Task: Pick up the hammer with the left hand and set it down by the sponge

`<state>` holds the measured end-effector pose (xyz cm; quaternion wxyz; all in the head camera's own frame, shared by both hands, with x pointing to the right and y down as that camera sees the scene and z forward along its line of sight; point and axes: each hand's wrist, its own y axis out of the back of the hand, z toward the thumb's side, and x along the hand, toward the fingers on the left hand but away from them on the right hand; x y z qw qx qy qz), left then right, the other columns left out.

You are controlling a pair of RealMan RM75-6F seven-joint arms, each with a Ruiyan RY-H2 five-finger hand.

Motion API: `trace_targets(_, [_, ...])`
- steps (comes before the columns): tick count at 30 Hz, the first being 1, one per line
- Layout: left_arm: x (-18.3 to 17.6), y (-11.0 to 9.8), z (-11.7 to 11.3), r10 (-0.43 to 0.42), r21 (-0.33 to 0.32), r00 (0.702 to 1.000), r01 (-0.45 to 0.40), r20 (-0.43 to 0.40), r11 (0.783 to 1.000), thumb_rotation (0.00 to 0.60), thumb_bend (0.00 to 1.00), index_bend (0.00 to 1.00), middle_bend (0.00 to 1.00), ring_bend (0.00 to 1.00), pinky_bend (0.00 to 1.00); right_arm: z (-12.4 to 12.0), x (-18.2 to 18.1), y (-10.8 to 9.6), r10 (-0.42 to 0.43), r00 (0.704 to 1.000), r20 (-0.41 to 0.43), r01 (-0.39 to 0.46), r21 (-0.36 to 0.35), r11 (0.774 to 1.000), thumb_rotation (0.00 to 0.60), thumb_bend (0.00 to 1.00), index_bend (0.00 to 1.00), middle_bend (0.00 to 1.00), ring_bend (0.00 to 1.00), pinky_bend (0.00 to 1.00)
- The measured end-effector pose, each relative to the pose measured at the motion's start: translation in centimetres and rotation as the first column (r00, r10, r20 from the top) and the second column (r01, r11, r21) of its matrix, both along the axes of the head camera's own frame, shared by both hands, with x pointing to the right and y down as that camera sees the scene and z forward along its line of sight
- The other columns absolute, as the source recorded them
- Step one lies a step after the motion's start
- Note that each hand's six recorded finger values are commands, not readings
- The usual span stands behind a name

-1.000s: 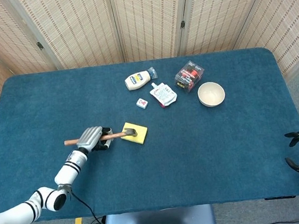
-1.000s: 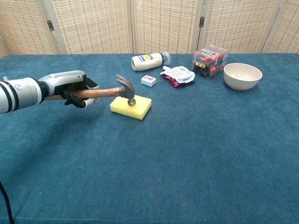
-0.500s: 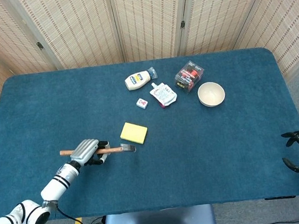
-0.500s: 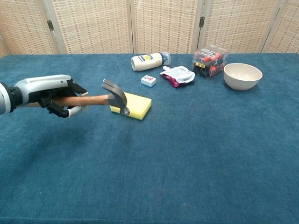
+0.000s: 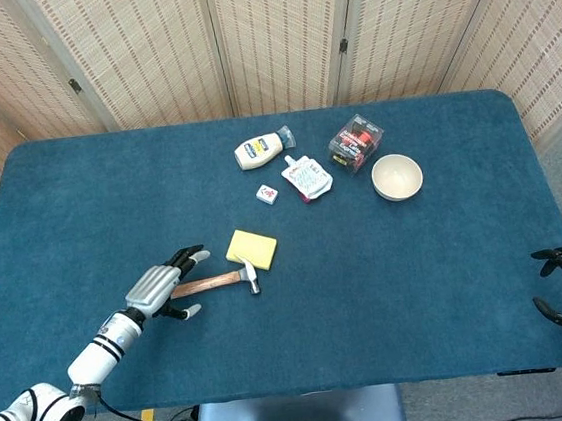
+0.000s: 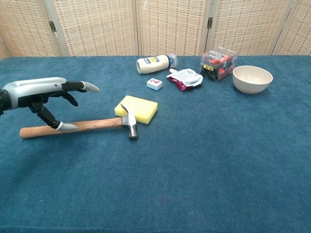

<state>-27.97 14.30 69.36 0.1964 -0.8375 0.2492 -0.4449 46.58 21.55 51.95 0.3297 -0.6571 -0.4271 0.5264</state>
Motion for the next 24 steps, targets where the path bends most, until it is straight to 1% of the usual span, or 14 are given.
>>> trace_targets(3, [-1.2, -0.3, -1.0, -0.051, 0.026, 0.999, 0.051, -0.003, 0.998, 0.600, 0.31, 0.01, 0.01, 0.01, 0.21, 0.0, 0.0, -0.1, -0.004, 1.000, 0.000, 0.004, -0.001, 1.000, 0.600, 0.17, 0.31, 0.48, 0.27, 0.27])
trace_targets(5, [-2.2, -0.4, -1.7, -0.083, 0.053, 0.996, 0.083, 0.009, 0.995, 0.600, 0.31, 0.03, 0.01, 0.01, 0.21, 0.1, -0.1, -0.1, -0.005, 1.000, 0.001, 0.005, -0.002, 1.000, 0.600, 0.17, 0.31, 0.48, 0.27, 0.27])
trace_targets(7, [-3.3, -0.3, -2.2, -0.101, 0.072, 0.994, 0.099, 0.036, 0.993, 0.600, 0.31, 0.06, 0.02, 0.01, 0.21, 0.1, -0.1, -0.1, -0.007, 1.000, 0.000, 0.007, -0.003, 1.000, 0.600, 0.17, 0.31, 0.48, 0.27, 0.27])
trace_targets(9, [-4.5, 0.0, -2.9, -0.119, 0.095, 0.990, 0.111, 0.075, 0.989, 0.600, 0.31, 0.13, 0.04, 0.01, 0.21, 0.2, 0.0, -0.1, -0.006, 1.000, -0.001, 0.006, -0.007, 1.000, 0.600, 0.17, 0.31, 0.48, 0.27, 0.27])
trace_targets(10, [-5.0, 0.1, -3.2, -0.129, 0.112, 0.987, 0.118, 0.092, 0.987, 0.600, 0.31, 0.15, 0.05, 0.01, 0.21, 0.2, 0.0, -0.1, -0.005, 1.000, -0.003, 0.005, -0.009, 1.000, 0.600, 0.17, 0.31, 0.48, 0.27, 0.27])
trace_targets(13, [-7.0, 0.6, -4.7, -0.177, 0.191, 0.973, 0.147, 0.148, 0.970, 0.600, 0.31, 0.18, 0.07, 0.02, 0.21, 0.3, 0.0, -0.1, -0.006, 1.000, -0.004, 0.006, -0.015, 1.000, 0.600, 0.17, 0.31, 0.48, 0.27, 0.27])
trace_targets(16, [-9.5, 1.4, -6.5, -0.236, 0.279, 0.948, 0.172, 0.214, 0.945, 0.600, 0.31, 0.19, 0.07, 0.02, 0.21, 0.4, -0.1, -0.2, -0.007, 1.000, -0.001, 0.007, -0.016, 1.000, 0.600, 0.17, 0.31, 0.48, 0.27, 0.27])
trace_targets(17, [-10.4, 1.8, -7.2, -0.259, 0.312, 0.936, 0.178, 0.240, 0.933, 0.600, 0.31, 0.19, 0.07, 0.02, 0.21, 0.4, -0.1, -0.2, -0.007, 1.000, 0.000, 0.007, -0.016, 1.000, 0.600, 0.17, 0.31, 0.48, 0.27, 0.27])
trace_targets(20, [-12.7, 3.1, -9.0, -0.313, 0.382, 0.902, 0.188, 0.298, 0.905, 0.600, 0.31, 0.20, 0.08, 0.02, 0.21, 0.5, -0.3, -0.2, -0.011, 1.000, 0.005, 0.011, -0.016, 1.000, 0.600, 0.17, 0.31, 0.48, 0.27, 0.27])
trace_targets(23, [-14.5, 4.6, -10.6, -0.361, 0.420, 0.873, 0.207, 0.329, 0.884, 0.600, 0.31, 0.21, 0.09, 0.02, 0.21, 0.6, -0.4, -0.3, -0.015, 1.000, 0.008, 0.015, -0.016, 1.000, 0.600, 0.17, 0.31, 0.48, 0.27, 0.27])
trace_targets(24, [-14.9, 5.0, -10.9, -0.368, 0.423, 0.867, 0.211, 0.335, 0.881, 0.600, 0.31, 0.22, 0.09, 0.02, 0.21, 0.6, -0.4, -0.3, -0.016, 1.000, 0.009, 0.016, -0.016, 1.000, 0.600, 0.17, 0.31, 0.48, 0.27, 0.27])
